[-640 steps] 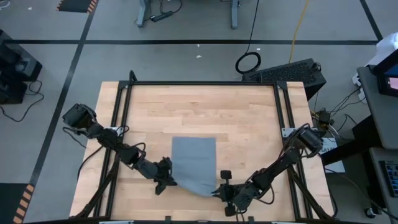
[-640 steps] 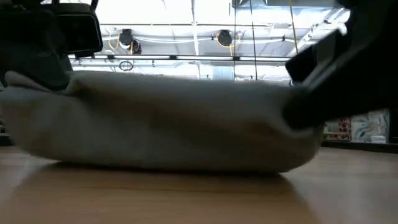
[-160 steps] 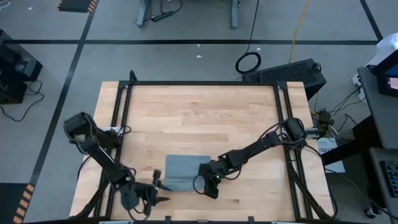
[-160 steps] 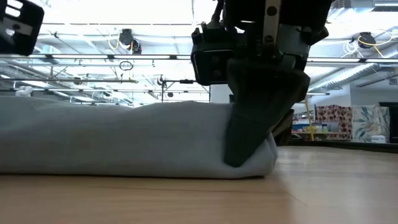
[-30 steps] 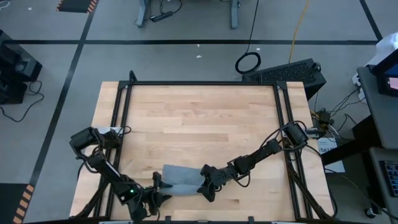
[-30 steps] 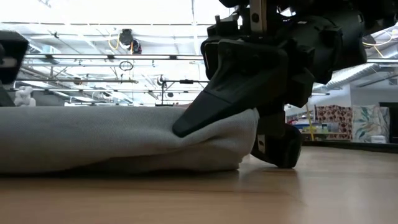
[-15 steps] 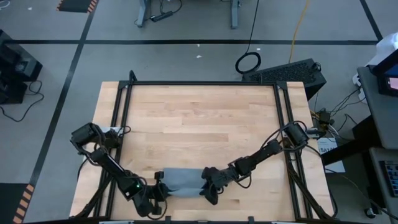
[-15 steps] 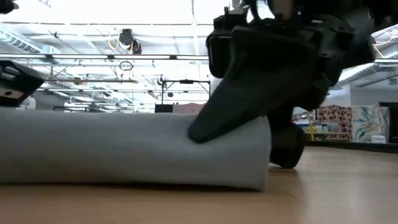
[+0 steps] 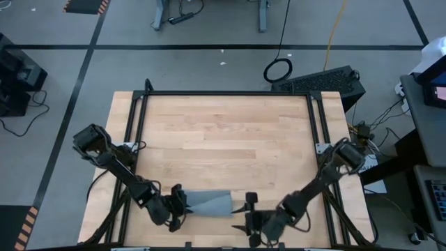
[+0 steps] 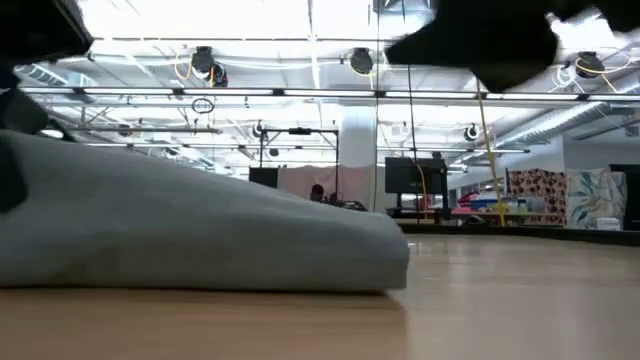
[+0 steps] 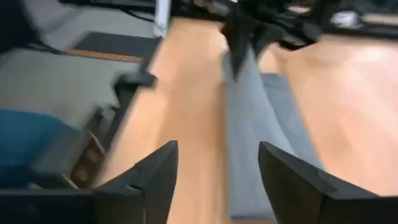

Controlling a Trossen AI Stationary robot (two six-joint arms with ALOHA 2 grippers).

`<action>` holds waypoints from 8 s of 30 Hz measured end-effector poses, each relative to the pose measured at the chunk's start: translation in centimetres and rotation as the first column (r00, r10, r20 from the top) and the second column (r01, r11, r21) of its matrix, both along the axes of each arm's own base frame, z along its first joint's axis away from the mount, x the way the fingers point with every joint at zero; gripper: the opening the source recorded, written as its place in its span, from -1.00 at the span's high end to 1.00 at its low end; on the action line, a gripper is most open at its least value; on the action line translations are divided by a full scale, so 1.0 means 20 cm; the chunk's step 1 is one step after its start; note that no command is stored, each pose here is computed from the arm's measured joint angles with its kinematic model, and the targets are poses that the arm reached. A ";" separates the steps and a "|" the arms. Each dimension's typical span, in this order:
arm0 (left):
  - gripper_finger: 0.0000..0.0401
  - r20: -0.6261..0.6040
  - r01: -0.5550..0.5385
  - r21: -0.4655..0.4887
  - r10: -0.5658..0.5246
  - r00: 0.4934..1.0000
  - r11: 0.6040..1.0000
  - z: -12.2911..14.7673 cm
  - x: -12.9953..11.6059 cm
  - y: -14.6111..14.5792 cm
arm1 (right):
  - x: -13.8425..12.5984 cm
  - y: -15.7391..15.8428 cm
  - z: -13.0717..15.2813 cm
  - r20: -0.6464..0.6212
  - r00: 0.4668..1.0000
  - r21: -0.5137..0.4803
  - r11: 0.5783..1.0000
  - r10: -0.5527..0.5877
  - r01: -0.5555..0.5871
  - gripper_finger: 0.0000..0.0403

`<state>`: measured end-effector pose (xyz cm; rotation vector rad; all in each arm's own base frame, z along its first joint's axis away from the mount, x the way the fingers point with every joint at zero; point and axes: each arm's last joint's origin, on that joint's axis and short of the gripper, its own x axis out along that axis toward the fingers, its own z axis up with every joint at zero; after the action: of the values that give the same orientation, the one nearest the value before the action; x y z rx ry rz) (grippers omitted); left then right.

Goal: Roll towel
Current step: Roll the gray towel

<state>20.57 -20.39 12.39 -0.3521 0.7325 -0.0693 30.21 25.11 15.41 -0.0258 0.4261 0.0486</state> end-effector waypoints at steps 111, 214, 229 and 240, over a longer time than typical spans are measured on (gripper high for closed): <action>0.95 -0.086 0.221 0.015 -0.219 0.972 0.975 -0.11 -0.02 0.03 | 0.13 -0.21 -0.06 -0.219 0.973 0.221 0.975 0.068 -0.018 0.13; 0.86 0.247 -0.046 0.149 0.008 0.969 0.988 -0.28 0.02 -0.06 | 0.27 0.01 -0.25 -0.005 0.979 0.242 0.950 -0.204 0.199 1.00; 0.80 0.234 0.034 0.272 -0.101 0.967 0.962 -0.26 0.11 0.02 | 0.40 -0.17 -0.37 -0.037 0.990 0.100 0.986 -0.133 0.136 1.00; 0.80 0.327 0.071 0.189 -0.131 0.936 0.979 0.05 0.05 0.00 | 0.42 -0.18 -0.47 -0.032 0.974 0.206 0.952 -0.224 0.226 1.00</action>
<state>21.52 -20.37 13.30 -0.1280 0.4101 -0.1586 38.55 21.57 6.06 0.2306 0.4284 -0.1319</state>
